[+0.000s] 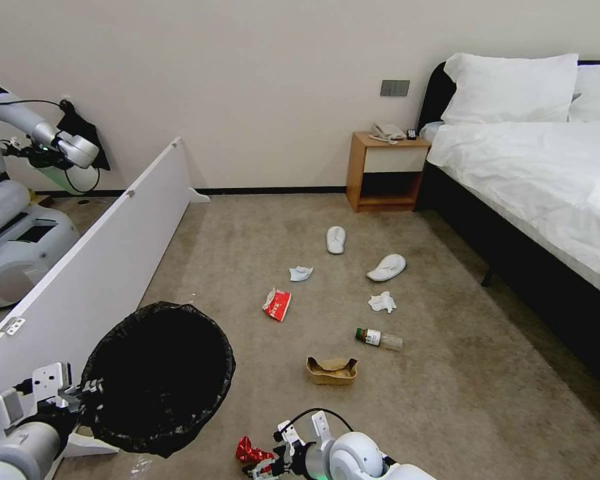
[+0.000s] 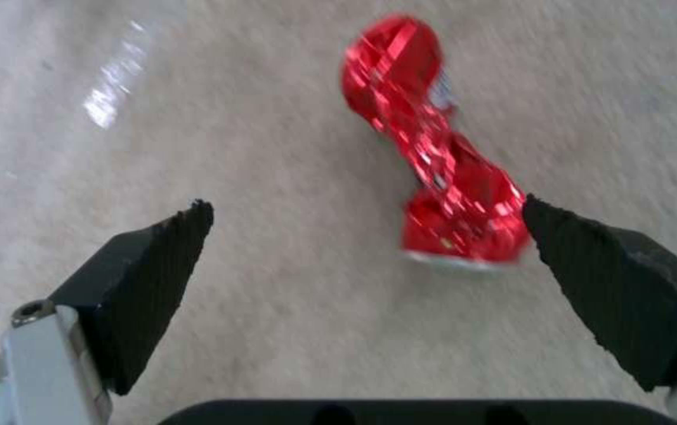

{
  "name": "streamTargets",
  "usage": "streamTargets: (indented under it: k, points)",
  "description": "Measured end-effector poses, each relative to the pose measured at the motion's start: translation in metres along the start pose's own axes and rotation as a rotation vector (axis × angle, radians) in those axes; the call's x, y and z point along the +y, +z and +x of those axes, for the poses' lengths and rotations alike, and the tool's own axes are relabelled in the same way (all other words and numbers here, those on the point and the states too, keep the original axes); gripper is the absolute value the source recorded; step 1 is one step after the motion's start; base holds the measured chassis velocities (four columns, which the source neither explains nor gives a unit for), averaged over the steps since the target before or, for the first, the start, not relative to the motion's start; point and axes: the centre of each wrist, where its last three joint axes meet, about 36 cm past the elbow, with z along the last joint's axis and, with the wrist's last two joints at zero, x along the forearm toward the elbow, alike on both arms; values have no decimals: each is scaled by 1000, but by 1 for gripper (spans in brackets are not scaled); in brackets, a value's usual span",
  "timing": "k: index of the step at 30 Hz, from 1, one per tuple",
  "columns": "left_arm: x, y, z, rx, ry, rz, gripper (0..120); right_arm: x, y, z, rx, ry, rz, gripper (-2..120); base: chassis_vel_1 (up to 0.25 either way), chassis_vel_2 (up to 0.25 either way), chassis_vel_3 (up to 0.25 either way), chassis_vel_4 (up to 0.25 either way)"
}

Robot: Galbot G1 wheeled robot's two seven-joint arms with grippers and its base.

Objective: Pick up the trash bin, then pick up the garbage from the floor and place it into the trash bin.

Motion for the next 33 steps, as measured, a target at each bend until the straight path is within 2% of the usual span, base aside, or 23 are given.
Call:
streamTargets:
  k: [9, 23, 33]
  points:
    - [0, 1, 0, 1, 0, 1, 2, 1, -3, 1, 78, 89, 23, 100, 0, 0, 0, 0]
    - [1, 1, -1, 3, 1, 2, 2, 0, -29, -2, 55, 129, 74, 100, 0, 0, 0, 0]
    - [1, 0, -2, 4, 4, 3, 2, -5, -41, -9, 55, 123, 73, 100, 0, 0, 0, 0]
